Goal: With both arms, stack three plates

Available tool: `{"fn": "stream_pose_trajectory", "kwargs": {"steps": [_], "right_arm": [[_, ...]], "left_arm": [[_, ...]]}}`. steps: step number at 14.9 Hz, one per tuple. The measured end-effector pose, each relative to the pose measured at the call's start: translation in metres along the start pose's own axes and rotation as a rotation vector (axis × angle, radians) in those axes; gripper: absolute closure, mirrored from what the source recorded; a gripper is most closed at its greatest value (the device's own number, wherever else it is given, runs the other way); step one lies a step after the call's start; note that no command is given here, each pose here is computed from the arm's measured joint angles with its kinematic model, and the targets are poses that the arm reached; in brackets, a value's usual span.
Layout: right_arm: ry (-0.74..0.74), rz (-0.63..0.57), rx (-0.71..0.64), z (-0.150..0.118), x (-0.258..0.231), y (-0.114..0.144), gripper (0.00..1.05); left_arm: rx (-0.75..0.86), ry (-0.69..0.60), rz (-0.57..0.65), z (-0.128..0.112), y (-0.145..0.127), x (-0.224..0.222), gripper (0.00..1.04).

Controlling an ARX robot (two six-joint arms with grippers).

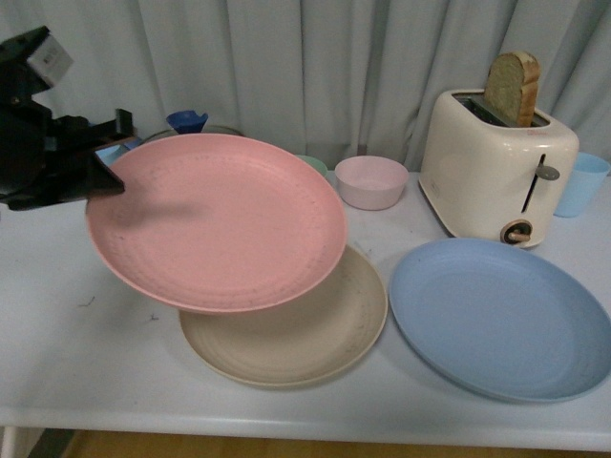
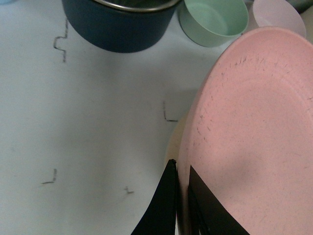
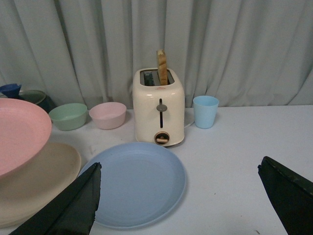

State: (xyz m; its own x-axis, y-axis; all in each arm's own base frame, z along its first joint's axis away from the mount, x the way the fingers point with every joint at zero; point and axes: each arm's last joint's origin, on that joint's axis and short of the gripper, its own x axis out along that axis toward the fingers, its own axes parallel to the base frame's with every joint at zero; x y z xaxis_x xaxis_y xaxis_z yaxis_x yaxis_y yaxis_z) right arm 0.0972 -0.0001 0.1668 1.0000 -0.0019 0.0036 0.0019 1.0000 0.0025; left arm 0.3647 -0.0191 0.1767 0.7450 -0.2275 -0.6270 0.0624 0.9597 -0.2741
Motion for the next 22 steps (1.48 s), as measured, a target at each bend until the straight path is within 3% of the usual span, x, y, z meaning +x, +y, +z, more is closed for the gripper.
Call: {"fn": "stream_pose_trajectory", "kwargs": {"steps": [5,12,13,17,19,20,22], "right_arm": [[0.0,0.0,0.0,0.0,0.0,0.0,0.06],[0.0,0.0,0.0,0.0,0.0,0.0,0.06],[0.0,0.0,0.0,0.0,0.0,0.0,0.06],[0.0,0.0,0.0,0.0,0.0,0.0,0.06],[0.0,0.0,0.0,0.0,0.0,0.0,0.06],[0.0,0.0,0.0,0.0,0.0,0.0,0.06],[0.0,0.0,0.0,0.0,0.0,0.0,0.06]], "left_arm": [[-0.093,0.134,0.034,-0.03,-0.008,0.053,1.02],[-0.098,0.194,0.024,-0.049,-0.017,0.082,1.02],[-0.101,0.189,0.021,-0.049,-0.017,0.082,0.97],[-0.064,0.132,0.032,-0.048,-0.016,0.066,0.48],[0.031,-0.058,0.06,-0.031,-0.023,0.025,0.24],[0.133,-0.24,0.047,-0.024,-0.029,-0.026,0.05],[0.23,-0.533,0.094,-0.042,-0.03,-0.081,0.14]]}}
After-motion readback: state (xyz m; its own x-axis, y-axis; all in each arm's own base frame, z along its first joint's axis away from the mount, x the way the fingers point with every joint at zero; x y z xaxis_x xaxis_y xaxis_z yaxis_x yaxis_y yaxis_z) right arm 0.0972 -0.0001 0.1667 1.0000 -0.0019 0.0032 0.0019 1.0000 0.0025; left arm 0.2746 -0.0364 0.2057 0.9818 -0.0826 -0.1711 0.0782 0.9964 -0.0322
